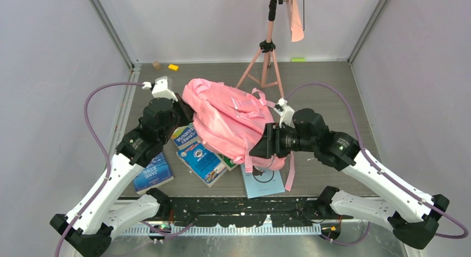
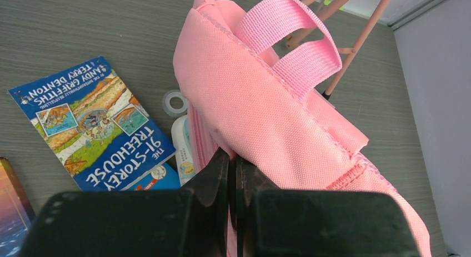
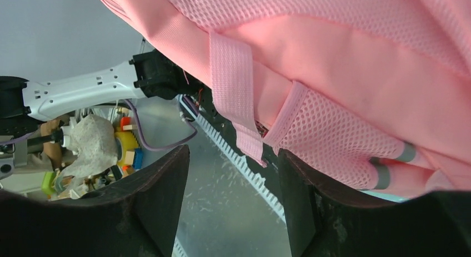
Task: Pack the student bag
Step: Adjust the student bag at the center of the board.
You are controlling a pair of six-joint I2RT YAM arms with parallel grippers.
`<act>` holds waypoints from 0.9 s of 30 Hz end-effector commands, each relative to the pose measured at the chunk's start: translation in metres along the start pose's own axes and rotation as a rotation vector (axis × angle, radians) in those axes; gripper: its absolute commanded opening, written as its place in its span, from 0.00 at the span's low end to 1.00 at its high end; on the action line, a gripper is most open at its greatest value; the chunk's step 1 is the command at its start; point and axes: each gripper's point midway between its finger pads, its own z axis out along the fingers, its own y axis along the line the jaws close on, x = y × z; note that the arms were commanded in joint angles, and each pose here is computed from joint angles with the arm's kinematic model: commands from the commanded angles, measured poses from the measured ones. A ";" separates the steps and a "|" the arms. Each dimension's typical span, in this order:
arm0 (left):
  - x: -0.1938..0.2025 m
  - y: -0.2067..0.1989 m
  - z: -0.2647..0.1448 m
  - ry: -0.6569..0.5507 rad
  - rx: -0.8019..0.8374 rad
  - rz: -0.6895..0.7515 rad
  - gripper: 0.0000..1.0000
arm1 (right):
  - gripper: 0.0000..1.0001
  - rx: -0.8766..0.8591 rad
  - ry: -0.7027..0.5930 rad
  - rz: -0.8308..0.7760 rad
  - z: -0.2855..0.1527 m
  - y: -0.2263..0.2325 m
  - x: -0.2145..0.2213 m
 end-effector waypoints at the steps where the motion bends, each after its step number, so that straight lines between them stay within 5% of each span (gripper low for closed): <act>1: -0.047 -0.009 -0.004 -0.171 0.016 -0.042 0.00 | 0.64 -0.065 -0.019 0.063 0.004 0.020 0.006; 11: -0.044 -0.014 -0.004 -0.160 0.046 -0.048 0.00 | 0.64 0.173 -0.108 0.048 0.036 -0.008 0.031; 20: -0.044 -0.013 -0.008 -0.164 0.054 -0.052 0.00 | 0.67 0.212 -0.123 0.046 0.054 -0.012 0.040; 22: -0.044 -0.013 -0.009 -0.164 0.056 -0.052 0.00 | 0.60 0.225 -0.127 0.024 0.056 -0.010 0.038; 27: -0.043 -0.007 -0.010 -0.166 0.035 -0.023 0.00 | 0.18 0.173 -0.208 -0.051 0.038 0.025 0.001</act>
